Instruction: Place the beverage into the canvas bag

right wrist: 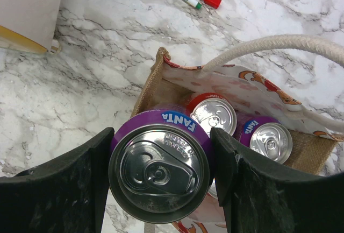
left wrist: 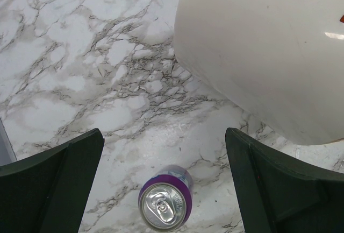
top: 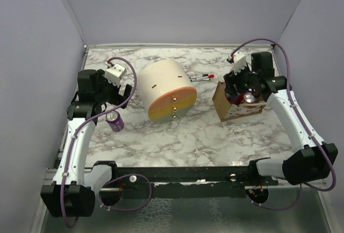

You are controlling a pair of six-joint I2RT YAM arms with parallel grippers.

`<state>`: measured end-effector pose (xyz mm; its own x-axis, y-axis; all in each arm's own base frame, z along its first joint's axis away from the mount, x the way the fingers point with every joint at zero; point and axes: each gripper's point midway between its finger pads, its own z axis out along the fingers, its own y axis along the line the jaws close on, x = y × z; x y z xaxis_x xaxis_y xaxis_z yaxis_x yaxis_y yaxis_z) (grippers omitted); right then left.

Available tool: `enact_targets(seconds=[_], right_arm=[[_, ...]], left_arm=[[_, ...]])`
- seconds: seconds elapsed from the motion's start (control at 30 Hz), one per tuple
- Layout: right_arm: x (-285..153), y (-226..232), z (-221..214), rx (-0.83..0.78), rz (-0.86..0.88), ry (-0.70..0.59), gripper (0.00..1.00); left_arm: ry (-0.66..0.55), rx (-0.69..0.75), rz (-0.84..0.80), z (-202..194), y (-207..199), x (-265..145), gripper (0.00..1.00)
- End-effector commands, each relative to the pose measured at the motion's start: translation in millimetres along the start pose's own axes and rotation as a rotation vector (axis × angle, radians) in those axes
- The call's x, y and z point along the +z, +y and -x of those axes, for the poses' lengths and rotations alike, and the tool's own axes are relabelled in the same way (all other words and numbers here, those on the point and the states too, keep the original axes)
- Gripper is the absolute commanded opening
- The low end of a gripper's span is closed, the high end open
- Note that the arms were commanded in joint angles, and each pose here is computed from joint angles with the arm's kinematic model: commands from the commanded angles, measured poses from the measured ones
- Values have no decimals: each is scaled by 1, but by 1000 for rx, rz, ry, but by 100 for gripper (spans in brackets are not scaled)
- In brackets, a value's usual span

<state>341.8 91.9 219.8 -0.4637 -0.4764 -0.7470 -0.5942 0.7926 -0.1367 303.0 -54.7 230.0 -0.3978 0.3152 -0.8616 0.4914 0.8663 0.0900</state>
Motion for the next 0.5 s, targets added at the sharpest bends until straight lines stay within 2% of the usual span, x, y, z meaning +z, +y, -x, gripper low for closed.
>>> enact_targets(seconds=[0.0,0.47], right_arm=[[-8,7,39,-4,72,-136,12],[18,4,32,12,100,-100,11]], left_arm=[[-33,3,-18,7,-2,0,99],[-25,-4,-34,5,-4,2,99]])
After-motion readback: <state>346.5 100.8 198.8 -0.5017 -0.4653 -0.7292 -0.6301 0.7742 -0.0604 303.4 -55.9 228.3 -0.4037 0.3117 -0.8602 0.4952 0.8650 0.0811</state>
